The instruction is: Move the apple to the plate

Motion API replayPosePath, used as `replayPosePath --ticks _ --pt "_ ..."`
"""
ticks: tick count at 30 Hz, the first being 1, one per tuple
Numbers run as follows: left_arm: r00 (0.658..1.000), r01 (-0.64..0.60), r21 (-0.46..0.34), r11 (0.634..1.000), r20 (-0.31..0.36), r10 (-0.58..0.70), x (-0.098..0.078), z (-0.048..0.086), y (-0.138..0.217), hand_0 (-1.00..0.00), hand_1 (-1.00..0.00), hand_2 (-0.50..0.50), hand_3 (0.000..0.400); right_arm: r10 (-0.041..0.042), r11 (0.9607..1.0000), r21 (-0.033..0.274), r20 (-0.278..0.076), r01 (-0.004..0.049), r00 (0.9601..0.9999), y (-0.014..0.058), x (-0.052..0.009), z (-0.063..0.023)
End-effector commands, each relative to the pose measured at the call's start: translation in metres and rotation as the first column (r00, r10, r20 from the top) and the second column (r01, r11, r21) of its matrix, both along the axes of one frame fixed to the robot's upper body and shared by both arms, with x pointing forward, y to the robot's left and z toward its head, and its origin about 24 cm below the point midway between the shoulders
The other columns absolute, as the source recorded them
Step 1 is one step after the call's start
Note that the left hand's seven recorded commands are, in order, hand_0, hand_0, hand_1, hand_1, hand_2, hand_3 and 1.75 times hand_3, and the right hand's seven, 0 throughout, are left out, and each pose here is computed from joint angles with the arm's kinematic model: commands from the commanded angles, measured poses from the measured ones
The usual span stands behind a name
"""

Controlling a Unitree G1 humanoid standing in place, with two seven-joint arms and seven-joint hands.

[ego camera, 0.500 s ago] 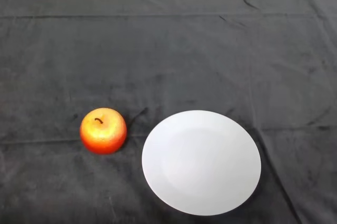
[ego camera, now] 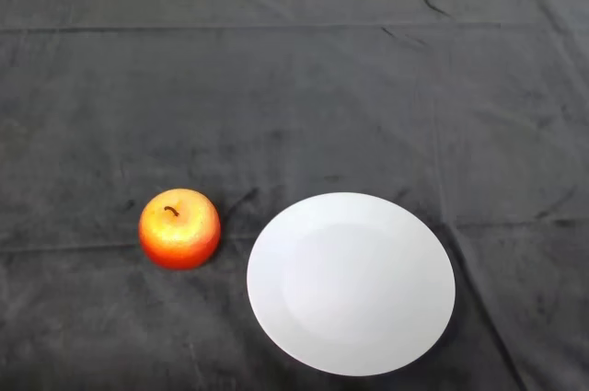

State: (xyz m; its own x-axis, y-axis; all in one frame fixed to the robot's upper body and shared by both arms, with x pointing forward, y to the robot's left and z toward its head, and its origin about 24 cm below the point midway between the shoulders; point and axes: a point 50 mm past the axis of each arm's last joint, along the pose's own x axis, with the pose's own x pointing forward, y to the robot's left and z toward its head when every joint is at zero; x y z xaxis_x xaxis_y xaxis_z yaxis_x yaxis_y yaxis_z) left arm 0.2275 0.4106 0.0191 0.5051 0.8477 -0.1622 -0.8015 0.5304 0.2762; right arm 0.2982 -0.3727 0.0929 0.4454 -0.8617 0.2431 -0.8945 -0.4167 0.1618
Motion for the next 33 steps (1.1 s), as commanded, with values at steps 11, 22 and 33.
replayPosePath --ticks 11,22,33 --pt "0.990 0.135 0.143 0.980 0.028 -0.141 0.037 0.055 0.006 0.00 0.00 0.00 0.000 -0.0396 0.9992 -0.003 -0.035 0.0395 0.9986 -0.0144 -0.0174 -0.0091" --pt "0.936 0.325 0.269 0.907 0.048 -0.350 0.068 0.087 -0.011 0.00 0.00 0.00 0.000 -0.0385 0.9993 -0.001 -0.037 0.0385 0.9986 -0.0136 -0.0183 -0.0113" --pt "0.789 0.568 0.298 0.767 0.067 -0.611 0.085 0.094 -0.049 0.00 0.00 0.00 0.000 -0.0379 0.9993 0.001 -0.040 0.0380 0.9985 -0.0126 -0.0196 -0.0144"
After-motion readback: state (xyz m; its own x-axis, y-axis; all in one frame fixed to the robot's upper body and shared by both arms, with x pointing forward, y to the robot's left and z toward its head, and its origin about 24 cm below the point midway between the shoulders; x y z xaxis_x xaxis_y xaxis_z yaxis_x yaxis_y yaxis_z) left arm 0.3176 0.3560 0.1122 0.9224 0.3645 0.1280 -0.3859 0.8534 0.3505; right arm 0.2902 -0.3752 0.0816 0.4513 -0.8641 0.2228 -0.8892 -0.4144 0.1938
